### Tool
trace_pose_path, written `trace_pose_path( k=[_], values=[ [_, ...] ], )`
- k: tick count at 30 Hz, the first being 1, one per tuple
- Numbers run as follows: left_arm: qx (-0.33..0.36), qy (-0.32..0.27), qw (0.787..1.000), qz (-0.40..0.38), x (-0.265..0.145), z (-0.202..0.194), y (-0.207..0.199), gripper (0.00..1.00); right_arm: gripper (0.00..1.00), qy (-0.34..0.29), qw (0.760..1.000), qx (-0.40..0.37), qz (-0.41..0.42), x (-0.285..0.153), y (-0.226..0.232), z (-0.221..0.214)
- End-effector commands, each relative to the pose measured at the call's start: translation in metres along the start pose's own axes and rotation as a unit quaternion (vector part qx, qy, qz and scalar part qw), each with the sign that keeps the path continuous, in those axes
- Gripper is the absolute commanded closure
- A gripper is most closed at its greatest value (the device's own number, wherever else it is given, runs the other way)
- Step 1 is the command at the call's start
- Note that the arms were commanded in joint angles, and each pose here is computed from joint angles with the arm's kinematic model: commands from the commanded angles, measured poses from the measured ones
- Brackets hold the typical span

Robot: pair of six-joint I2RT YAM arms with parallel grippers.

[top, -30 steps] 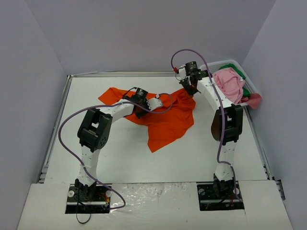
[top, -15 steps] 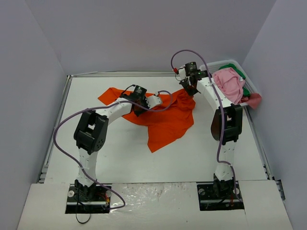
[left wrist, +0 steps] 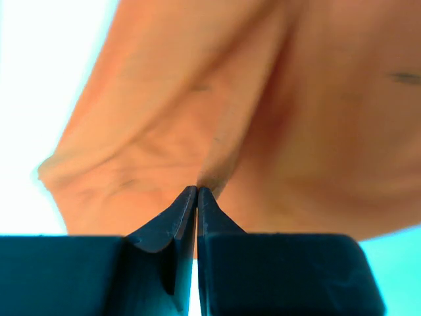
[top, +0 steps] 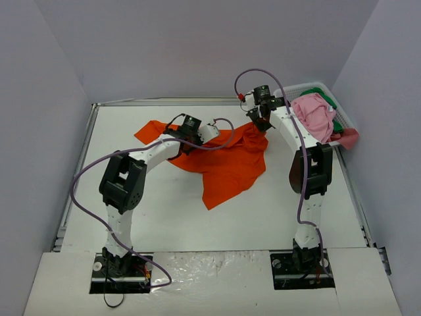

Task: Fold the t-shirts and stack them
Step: Flatten out the tshirt

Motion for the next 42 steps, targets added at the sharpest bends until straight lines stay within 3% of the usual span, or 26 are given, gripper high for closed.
trace_pose_path(
  k=[1, 3, 9, 15, 20, 27, 28, 30, 31, 35, 40, 42],
  values=[
    [-0.04, -0.002, 0.984, 0.173, -0.051, 0.015, 0.051, 0.98, 1.0, -0.002, 1.0, -0.007, -0.019, -0.008, -0.004, 0.005],
    [-0.056, 0.012, 0.969, 0.239, -0.072, 0.014, 0.072, 0.98, 1.0, -0.017, 0.999, -0.006, -0.031, -0.015, -0.01, 0.014],
    [-0.125, 0.018, 0.932, 0.34, -0.154, -0.001, 0.122, 0.98, 1.0, -0.082, 0.996, -0.002, -0.04, -0.047, -0.017, 0.048],
    [-0.152, 0.034, 0.917, 0.367, -0.202, -0.026, 0.123, 0.98, 1.0, -0.1, 0.99, -0.094, 0.028, -0.061, 0.046, 0.053],
    [-0.147, 0.074, 0.919, 0.359, -0.194, -0.054, 0.101, 0.98, 1.0, -0.083, 0.974, -0.178, 0.113, -0.058, 0.122, 0.036],
    [-0.152, 0.092, 0.919, 0.351, -0.195, -0.071, 0.088, 0.98, 1.0, -0.037, 0.955, -0.236, 0.175, -0.043, 0.174, 0.002],
    [-0.154, 0.093, 0.919, 0.352, -0.195, -0.072, 0.087, 0.98, 0.86, -0.031, 0.954, -0.236, 0.181, -0.042, 0.176, -0.002],
    [-0.156, 0.093, 0.918, 0.353, -0.196, -0.073, 0.087, 0.98, 0.75, -0.024, 0.952, -0.24, 0.186, -0.041, 0.177, -0.006],
    [-0.157, 0.095, 0.918, 0.353, -0.195, -0.074, 0.087, 0.98, 0.65, -0.025, 0.954, -0.239, 0.18, -0.043, 0.174, -0.006],
    [-0.159, 0.102, 0.915, 0.357, -0.194, -0.077, 0.09, 0.98, 0.46, -0.027, 0.96, -0.22, 0.17, -0.048, 0.156, -0.008],
    [-0.162, 0.105, 0.915, 0.353, -0.19, -0.078, 0.09, 0.98, 0.48, -0.034, 0.971, -0.17, 0.165, -0.053, 0.12, -0.01],
    [-0.164, 0.103, 0.916, 0.352, -0.189, -0.078, 0.09, 0.98, 0.62, -0.026, 0.973, -0.16, 0.166, -0.05, 0.113, -0.016]
  ],
)
Point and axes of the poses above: each gripper's point midway between its finger pads, its own x axis out along the fingers, its own y axis along the line the jaws close on, z = x × y, the point moved 7 cm from there along -x, back along the fingers, and after that the axes turned 6 degrees about x, right-handed, at the moved point
